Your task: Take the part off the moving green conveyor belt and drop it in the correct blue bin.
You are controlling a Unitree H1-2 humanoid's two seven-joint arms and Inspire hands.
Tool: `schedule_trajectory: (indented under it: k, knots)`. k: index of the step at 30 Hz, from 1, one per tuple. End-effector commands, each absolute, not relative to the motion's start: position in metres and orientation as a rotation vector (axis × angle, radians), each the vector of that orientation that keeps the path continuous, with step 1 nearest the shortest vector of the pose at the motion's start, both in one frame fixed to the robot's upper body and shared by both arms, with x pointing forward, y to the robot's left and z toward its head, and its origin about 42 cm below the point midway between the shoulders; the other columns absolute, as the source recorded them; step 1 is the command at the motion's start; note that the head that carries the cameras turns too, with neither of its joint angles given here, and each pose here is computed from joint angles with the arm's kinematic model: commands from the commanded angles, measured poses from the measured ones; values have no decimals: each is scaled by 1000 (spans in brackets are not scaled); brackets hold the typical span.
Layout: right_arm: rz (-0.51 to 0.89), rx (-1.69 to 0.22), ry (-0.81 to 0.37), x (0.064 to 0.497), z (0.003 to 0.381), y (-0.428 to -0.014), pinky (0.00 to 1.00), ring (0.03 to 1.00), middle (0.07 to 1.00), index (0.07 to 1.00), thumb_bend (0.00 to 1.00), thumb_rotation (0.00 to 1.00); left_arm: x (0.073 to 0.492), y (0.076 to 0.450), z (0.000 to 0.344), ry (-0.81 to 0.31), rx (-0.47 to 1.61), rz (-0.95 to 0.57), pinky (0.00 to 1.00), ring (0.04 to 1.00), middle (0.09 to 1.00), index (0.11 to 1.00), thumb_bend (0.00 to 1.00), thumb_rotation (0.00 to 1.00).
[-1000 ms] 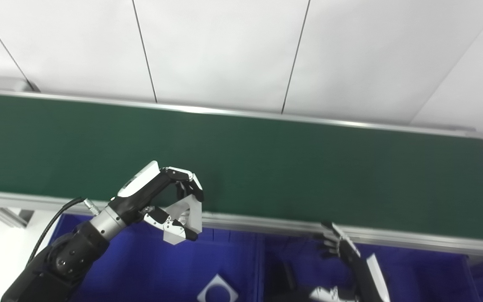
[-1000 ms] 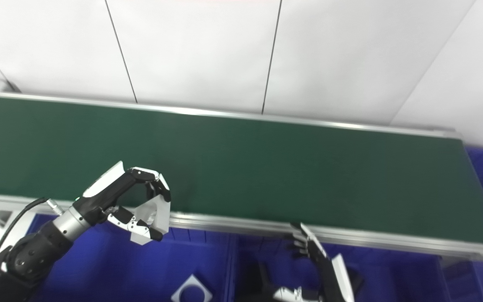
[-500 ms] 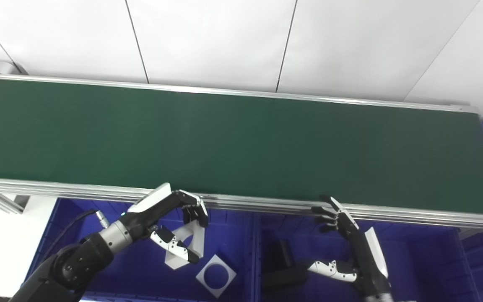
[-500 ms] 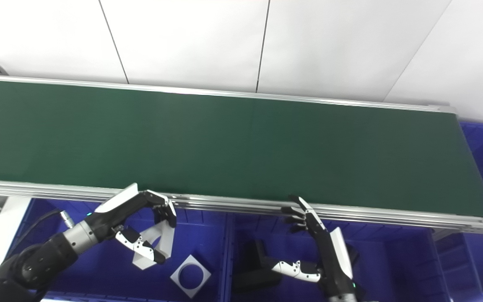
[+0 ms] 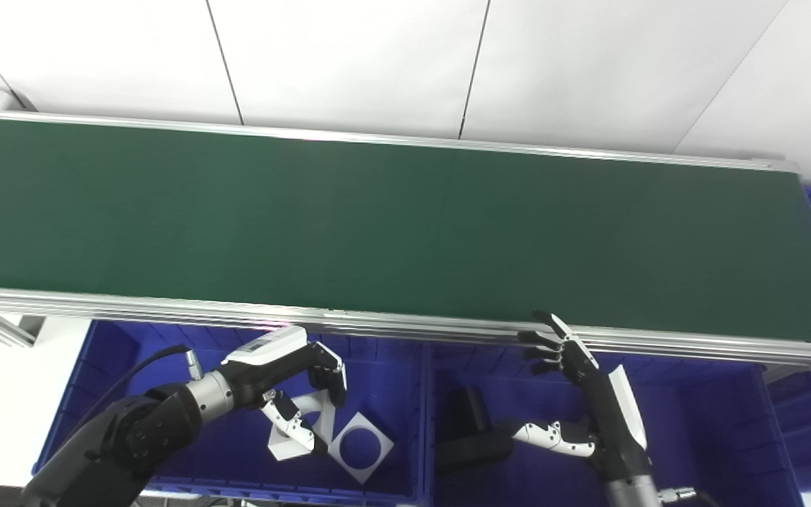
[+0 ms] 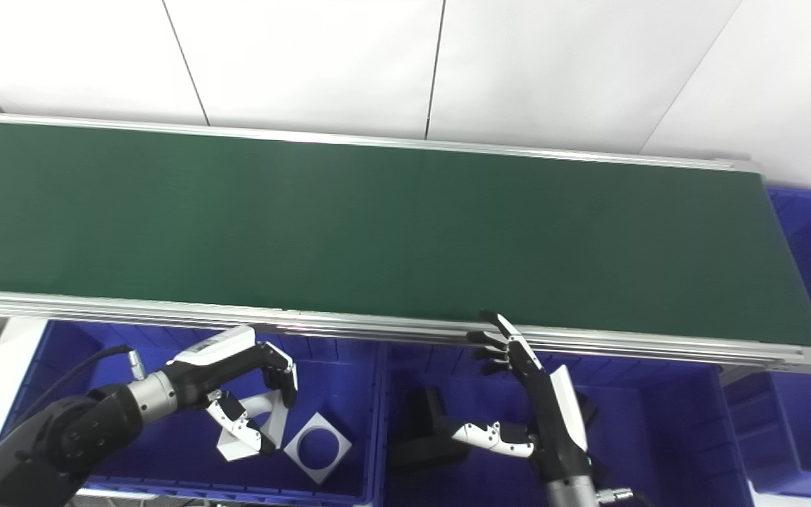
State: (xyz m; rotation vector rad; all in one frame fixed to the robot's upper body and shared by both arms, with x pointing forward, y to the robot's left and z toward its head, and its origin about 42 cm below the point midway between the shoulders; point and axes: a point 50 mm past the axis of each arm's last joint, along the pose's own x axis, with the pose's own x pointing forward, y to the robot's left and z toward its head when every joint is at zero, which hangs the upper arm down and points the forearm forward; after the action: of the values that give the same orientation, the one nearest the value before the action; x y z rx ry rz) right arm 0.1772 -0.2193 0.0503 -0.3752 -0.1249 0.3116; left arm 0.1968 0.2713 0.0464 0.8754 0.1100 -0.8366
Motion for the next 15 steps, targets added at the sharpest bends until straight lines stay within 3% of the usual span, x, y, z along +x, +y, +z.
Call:
schedule_trajectory:
  k: [1,4,5,6,15]
  knots:
    - [312,-359,-211,179,63,-217,581,681,761,885,809,361,203,272,56,66,921,-834,655,721,725,643,569,192]
    - [310,-362,-207,179,63,-216,582,682,762,883,814,369,200,272,57,51,918,-831,684,772,790,756,687,382]
    - [310,-360,-205,179,63,-216,582,682,762,882,815,369,198,273,58,54,890,-828,687,778,797,765,700,402]
    - [311,-358,-205,179,63,-216,585,684,762,883,817,369,196,273,59,57,869,-826,694,793,819,796,769,497]
    - [323,-367,-191,178,64,-215,583,684,758,884,828,380,177,277,63,-15,463,-710,759,830,847,833,926,454]
